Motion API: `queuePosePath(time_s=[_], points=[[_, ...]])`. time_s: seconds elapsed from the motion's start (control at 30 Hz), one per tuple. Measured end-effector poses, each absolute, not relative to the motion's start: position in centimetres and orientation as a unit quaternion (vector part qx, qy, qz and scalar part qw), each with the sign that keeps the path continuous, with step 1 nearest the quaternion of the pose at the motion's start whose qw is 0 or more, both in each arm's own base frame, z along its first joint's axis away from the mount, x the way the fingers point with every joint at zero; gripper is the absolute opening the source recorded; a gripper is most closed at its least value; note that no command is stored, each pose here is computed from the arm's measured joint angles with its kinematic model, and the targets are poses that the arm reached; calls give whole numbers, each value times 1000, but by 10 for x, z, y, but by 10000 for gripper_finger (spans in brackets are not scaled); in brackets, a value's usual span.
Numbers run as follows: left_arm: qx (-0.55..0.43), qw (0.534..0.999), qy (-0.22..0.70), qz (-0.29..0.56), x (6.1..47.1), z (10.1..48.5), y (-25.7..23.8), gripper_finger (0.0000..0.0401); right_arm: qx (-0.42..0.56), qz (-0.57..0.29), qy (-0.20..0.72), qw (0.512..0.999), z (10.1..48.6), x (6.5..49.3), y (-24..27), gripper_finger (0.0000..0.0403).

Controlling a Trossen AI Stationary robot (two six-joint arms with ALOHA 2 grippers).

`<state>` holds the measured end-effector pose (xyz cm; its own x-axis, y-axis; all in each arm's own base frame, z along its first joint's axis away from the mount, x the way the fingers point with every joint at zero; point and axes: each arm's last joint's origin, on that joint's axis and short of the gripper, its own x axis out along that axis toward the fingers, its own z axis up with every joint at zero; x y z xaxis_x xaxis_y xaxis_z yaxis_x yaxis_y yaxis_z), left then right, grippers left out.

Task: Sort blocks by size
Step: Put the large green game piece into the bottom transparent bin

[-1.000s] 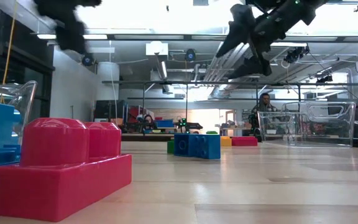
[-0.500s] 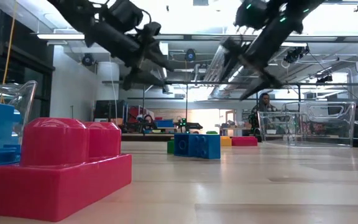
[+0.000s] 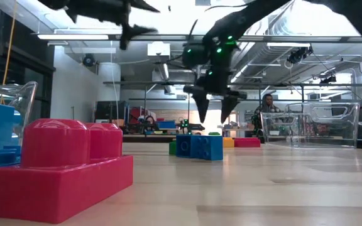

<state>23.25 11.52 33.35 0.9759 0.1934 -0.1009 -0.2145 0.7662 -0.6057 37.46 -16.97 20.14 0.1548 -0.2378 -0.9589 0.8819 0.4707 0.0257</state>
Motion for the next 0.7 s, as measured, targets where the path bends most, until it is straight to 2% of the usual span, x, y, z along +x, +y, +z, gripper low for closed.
queuePosePath(time_s=[0.23,0.4,0.7], points=[[-309,943,-3,124,206,352,102,216,316,-424,539,655,182,382,-176,265],[-308,943,8,129,202,352,100,216,334,-444,540,633,170,380,-184,228],[-317,938,32,137,205,345,102,216,342,-439,512,654,164,391,-182,199]])
